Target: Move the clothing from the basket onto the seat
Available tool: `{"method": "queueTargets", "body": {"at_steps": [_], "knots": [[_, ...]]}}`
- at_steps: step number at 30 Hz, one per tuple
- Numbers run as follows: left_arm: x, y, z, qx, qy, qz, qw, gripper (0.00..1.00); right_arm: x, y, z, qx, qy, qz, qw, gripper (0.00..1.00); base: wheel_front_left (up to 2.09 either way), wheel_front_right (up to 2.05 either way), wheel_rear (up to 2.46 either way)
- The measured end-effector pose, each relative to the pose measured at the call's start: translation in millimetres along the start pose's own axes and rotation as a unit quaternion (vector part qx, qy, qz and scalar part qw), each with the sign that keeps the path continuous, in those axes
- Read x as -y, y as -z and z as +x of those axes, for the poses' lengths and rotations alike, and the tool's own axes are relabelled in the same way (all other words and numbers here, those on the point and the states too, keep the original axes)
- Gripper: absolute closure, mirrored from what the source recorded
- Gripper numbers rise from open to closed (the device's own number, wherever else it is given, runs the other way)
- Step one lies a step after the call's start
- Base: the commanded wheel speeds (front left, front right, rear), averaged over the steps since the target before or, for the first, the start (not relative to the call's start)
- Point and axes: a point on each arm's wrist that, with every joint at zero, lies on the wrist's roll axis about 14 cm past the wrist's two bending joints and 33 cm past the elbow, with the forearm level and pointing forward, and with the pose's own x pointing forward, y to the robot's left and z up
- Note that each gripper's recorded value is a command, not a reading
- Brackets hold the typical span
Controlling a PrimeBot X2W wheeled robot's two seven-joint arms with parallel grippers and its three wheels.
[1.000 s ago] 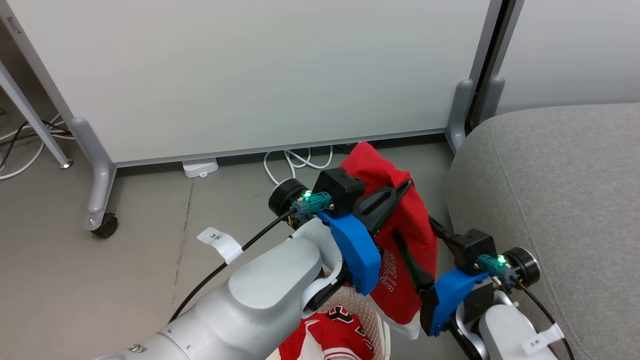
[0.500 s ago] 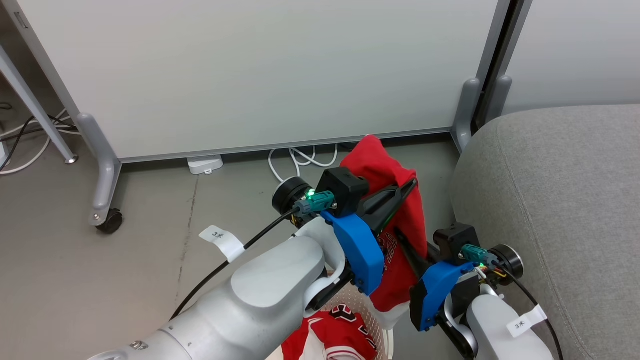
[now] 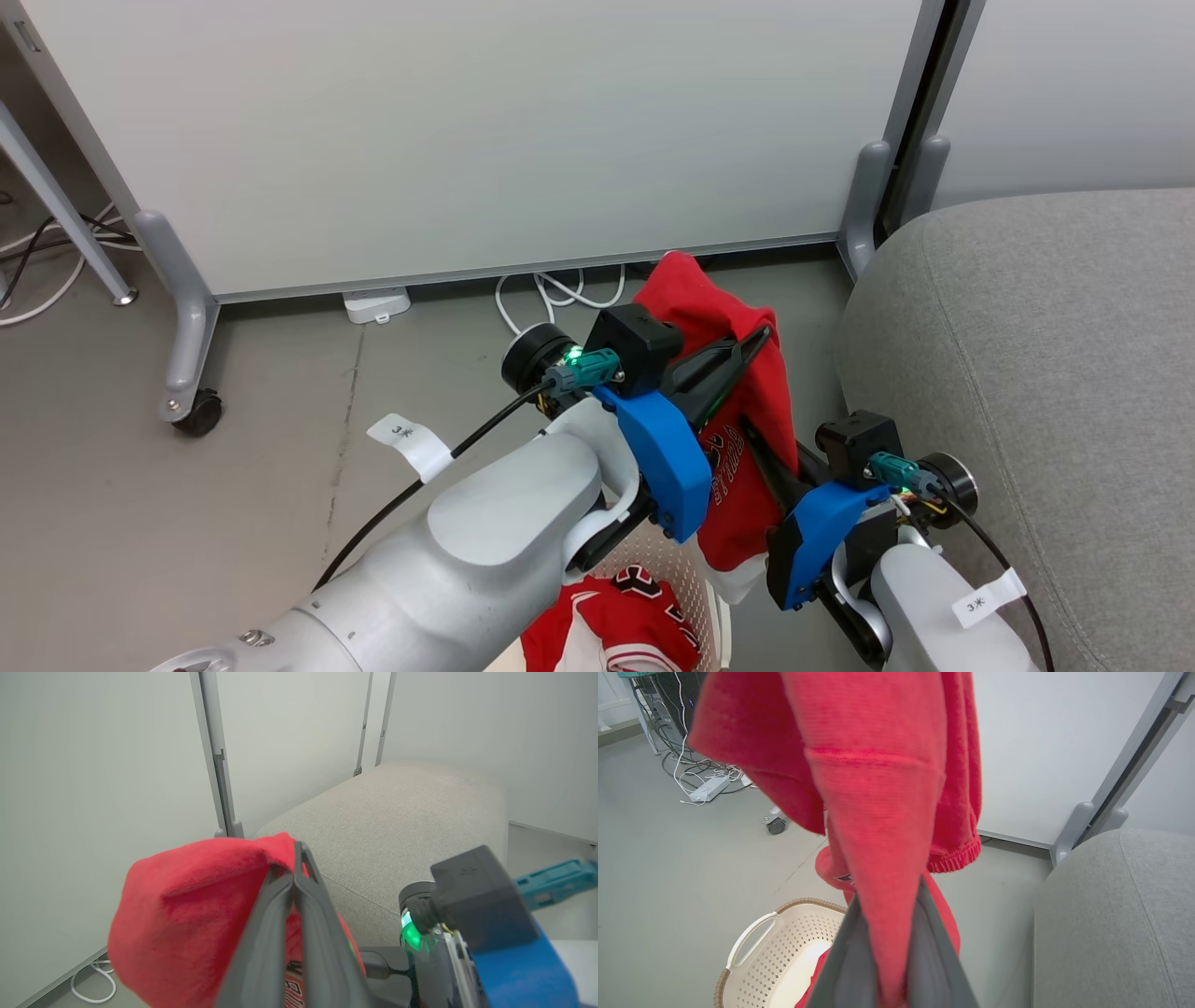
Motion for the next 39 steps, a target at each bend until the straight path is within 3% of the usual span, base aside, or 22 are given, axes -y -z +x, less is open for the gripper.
{"method": "queueTargets", "body": {"at_steps": [3, 4, 6, 7, 8, 24, 30, 39], "knots": [[0, 1, 0, -0.002, 0.0, 0.0, 1.0, 1.0, 0, 2, 0, -0.001, 0.0, 0.002, 1.0, 1.0, 0.0, 0.0, 0.0], [-1, 2, 0, -0.002, -0.001, 0.0, 1.0, 0.9, 0, 2, 0, -0.001, 0.0, 0.002, 1.0, 1.0, 0.0, 0.0, 0.0], [-3, 3, 0, -0.004, -0.004, -0.001, 1.0, 0.45, 1, 1, 0, -0.001, 0.001, 0.002, 1.0, 1.0, 0.0, 0.0, 0.0], [-5, 3, 0, -0.004, -0.006, -0.001, 1.0, 0.08, 1, 1, 0, 0.0, 0.001, 0.001, 1.0, 1.0, 0.0, 0.0, 0.0], [-6, 4, 0, -0.005, -0.008, -0.001, 1.0, 0.0, 1, 0, 1, 0.0, 0.001, 0.001, 1.0, 1.0, 0.0, 0.0, 0.0], [-16, 4, -2, -0.003, -0.027, -0.012, 1.0, 0.0, 2, -1, 2, 0.003, 0.001, 0.002, 1.0, 1.0, 0.0, 0.0, 0.0], [-31, 7, -13, 0.019, -0.063, -0.058, 0.996, 0.0, 5, -1, 2, 0.005, 0.005, 0.0, 1.0, 1.0, 0.0, 0.0, 0.0], [-48, 14, -52, 0.056, -0.114, -0.054, 0.99, 0.0, 7, -8, 2, 0.015, 0.008, -0.013, 1.0, 1.0, 0.0, 0.0, 0.0]]}}
